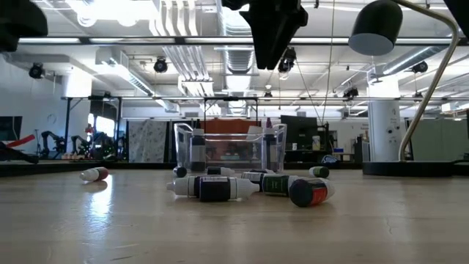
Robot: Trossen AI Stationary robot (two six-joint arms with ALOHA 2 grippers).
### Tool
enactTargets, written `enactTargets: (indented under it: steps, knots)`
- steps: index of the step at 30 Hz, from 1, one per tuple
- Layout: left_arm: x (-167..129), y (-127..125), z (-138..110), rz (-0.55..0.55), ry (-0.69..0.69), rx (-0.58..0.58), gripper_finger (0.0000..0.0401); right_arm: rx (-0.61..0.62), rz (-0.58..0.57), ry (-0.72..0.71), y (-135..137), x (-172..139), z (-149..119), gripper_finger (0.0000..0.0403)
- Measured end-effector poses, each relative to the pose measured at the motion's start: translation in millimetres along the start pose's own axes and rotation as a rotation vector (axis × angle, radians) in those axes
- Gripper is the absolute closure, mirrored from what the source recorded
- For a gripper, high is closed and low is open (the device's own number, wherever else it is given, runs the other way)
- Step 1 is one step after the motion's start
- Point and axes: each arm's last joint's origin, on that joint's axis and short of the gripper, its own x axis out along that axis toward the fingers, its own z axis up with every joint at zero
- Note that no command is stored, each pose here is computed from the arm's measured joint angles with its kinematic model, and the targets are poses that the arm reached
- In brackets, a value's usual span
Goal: Pick & Place food coloring
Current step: Put the large blue food coloring bottle into the transparent bin
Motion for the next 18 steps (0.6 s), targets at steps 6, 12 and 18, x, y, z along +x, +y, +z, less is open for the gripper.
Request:
enactTargets:
  steps: [6,12,18]
  knots:
    - [1.1,-1.7,3.2,0.007,-0.014,-0.013,0.0239,-0.012,-0.007,-0.007,-0.9,0.5,1.0,0.0237]
    - [-0.3,0.0,6.7,0.019,-0.032,0.011,0.0239,-0.023,-0.007,-0.016,0.9,4.5,1.7,0.0236]
    - [-23.3,-7.6,0.1,-0.074,-0.004,0.747,0.0239,-0.155,-0.021,0.003,4.0,14.2,-1.3,0.0236]
